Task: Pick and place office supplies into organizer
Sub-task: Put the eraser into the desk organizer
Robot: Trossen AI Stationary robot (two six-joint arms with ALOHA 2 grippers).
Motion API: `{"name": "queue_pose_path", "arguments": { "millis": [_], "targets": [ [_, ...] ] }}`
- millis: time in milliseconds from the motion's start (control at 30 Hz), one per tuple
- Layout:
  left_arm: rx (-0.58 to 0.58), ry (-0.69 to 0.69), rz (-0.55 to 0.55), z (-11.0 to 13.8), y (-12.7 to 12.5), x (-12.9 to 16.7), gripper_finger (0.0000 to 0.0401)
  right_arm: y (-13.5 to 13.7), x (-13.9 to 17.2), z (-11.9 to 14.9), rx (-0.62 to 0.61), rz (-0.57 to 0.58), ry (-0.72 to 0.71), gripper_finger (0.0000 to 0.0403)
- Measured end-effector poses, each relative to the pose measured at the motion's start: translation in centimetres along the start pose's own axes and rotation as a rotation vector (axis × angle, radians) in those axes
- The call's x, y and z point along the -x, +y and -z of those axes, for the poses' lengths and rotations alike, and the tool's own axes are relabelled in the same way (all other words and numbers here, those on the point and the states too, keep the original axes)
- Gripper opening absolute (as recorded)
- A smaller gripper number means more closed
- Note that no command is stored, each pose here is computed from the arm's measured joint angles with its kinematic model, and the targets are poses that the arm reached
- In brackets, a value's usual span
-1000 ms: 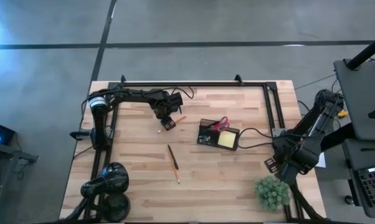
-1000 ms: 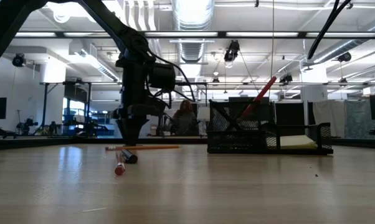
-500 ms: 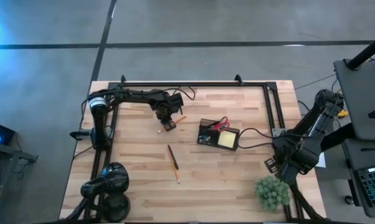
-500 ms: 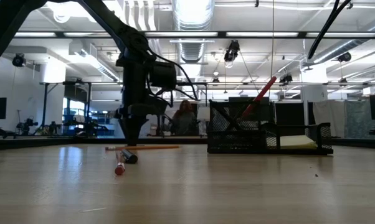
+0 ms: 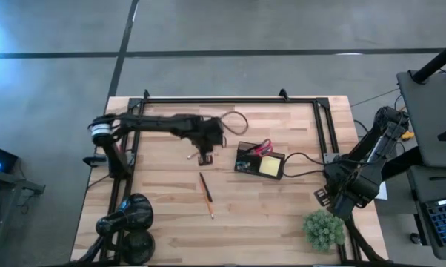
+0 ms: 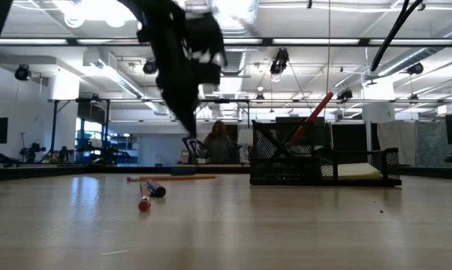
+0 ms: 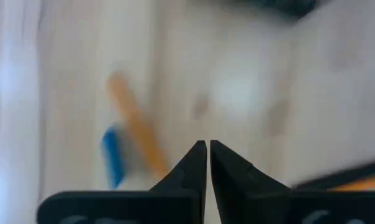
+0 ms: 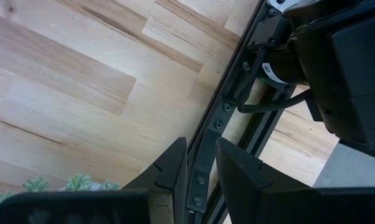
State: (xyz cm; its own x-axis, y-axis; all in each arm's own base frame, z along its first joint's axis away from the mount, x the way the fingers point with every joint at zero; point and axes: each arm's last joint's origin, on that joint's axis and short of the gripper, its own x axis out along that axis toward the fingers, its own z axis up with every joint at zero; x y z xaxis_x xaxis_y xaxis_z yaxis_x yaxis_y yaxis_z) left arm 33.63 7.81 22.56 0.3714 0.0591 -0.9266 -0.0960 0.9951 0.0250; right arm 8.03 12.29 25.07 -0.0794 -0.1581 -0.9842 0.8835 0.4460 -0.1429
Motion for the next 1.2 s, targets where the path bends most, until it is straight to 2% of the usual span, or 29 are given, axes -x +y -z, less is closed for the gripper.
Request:
{"name": "queue_pose_path", "arguments": {
  "millis": [67, 133, 233, 300, 567, 667, 767, 833, 900, 1067, 1200],
  "targets": [
    [-0.064, -0.103, 0.022, -1.0, -1.9, 0.8, 0.0005, 0.0, 0.0, 0.0, 0.0, -0.001, 0.0, 0.0077],
    [-0.099, -0.131, 0.019, -1.4, -3.3, 1.0, 0.0005, 0.0, 0.0, 0.0, 0.0, 0.0, 0.0, 0.0077],
    [-0.07, -0.071, -0.141, -1.6, -3.9, 0.4, 0.0006, 0.0, 0.0, 0.0, 0.0, -0.002, 0.001, 0.0077],
    [-0.02, -0.002, -0.184, -1.2, -3.1, 0.4, 0.0006, 0.0, 0.0, 0.0, 0.001, -0.001, 0.0, 0.0077],
    [0.212, 0.063, -0.236, 0.0, 2.9, 1.8, 0.0011, 0.0, 0.0, 0.0, 0.002, -0.004, 0.002, 0.0077],
    [0.247, 0.069, -0.223, 0.3, 4.0, 1.9, 0.0035, 0.1, 0.0, 0.0, -0.004, -0.006, 0.003, 0.0077],
    [0.257, 0.075, -0.121, 0.4, 4.1, 1.6, 0.0077, 0.1, 0.0, 0.0, -0.015, -0.006, 0.003, 0.0077],
    [0.233, 0.095, -0.037, 0.5, 3.9, 1.0, 0.0109, 0.1, 0.0, 0.0, -0.016, -0.006, 0.003, 0.0077],
    [0.16, 0.124, 0.004, 0.8, 3.8, 0.1, 0.0136, 0.1, 0.0, 0.0, -0.016, -0.006, 0.003, 0.0077],
    [0.006, 0.183, -0.025, 1.8, 3.8, -1.5, 0.0175, 0.1, 0.0, 0.0, -0.027, -0.006, 0.003, 0.0077],
    [-0.062, 0.12, -0.046, 1.6, 4.1, -2.1, 0.0176, 0.1, 0.0, 0.0, -0.03, -0.008, 0.004, 0.0077]
  ]
}}
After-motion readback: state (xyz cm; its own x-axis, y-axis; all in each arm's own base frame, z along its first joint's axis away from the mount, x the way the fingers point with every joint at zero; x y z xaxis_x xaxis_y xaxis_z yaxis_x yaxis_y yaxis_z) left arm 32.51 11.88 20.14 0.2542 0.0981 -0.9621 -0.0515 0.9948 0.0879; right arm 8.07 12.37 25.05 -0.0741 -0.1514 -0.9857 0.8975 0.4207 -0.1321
